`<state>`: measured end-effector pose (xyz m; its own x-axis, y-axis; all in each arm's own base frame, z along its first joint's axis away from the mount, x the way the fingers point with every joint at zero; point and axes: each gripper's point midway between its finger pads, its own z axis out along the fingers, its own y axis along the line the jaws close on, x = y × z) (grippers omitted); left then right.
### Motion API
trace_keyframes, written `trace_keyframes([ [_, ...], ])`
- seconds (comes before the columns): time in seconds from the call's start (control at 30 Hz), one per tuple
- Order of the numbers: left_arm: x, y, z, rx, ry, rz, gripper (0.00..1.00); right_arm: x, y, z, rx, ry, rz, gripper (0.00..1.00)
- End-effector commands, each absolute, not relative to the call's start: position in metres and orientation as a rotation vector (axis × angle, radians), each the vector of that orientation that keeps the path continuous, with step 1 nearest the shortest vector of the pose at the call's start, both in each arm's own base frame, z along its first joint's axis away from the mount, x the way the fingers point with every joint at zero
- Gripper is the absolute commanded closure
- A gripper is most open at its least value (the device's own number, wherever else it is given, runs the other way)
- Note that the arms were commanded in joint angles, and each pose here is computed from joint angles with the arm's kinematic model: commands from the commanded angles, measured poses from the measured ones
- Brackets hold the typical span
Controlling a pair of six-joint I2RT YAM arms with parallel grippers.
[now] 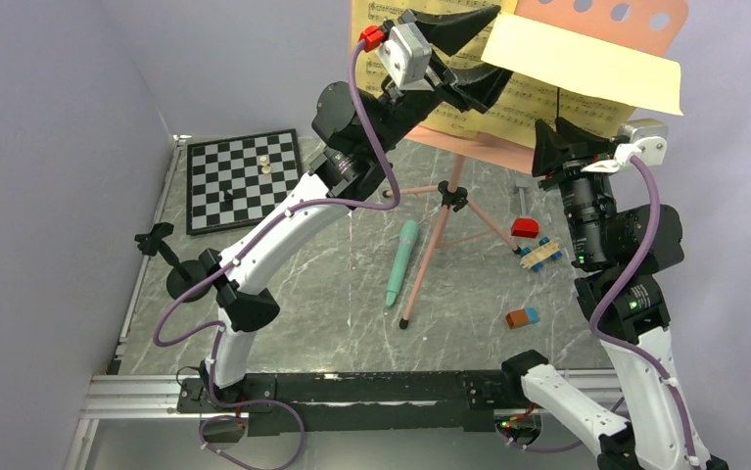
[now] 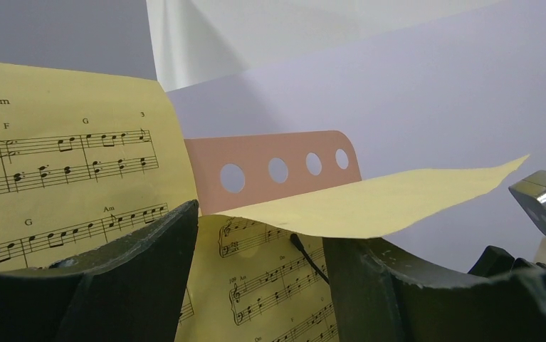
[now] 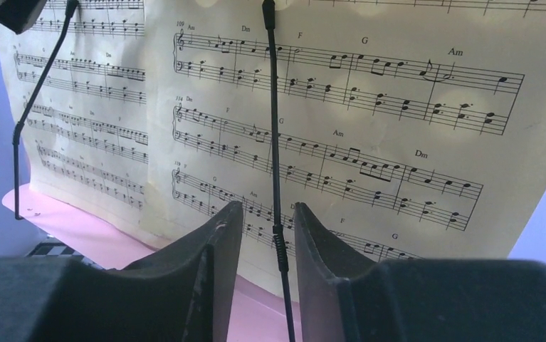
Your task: Set up the instrument practice props
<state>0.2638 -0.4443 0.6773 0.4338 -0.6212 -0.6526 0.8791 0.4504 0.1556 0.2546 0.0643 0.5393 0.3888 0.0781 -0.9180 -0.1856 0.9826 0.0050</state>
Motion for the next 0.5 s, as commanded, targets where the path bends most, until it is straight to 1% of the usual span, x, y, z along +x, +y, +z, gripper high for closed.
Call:
trace_keyframes([
  [0.0,0.2603,-0.4355,0.6876,0.499,0.525,-0.994,0.32,0.2495,0.0607,0.5533,-0.084,1.111,0.168,0.67],
  [0.03,0.2613,-0.4352,0.6873,0.500,0.526,-0.991,0.32,0.2497,0.0611,0.5529,-0.085,1.111,0.169,0.74],
  [0.13,0.2616,-0.4342,0.6877,0.500,0.526,-0.989,0.32,0.2506,0.0621,0.5508,-0.087,1.115,0.172,0.87],
  [0.3,0.2616,-0.4339,0.6877,0.500,0.528,-0.989,0.31,0.2494,0.0649,0.5474,-0.106,1.116,0.179,0.96],
  [0.47,0.2620,-0.4353,0.6863,0.503,0.530,-0.991,0.31,0.2469,0.0679,0.5447,-0.133,1.117,0.184,0.98],
])
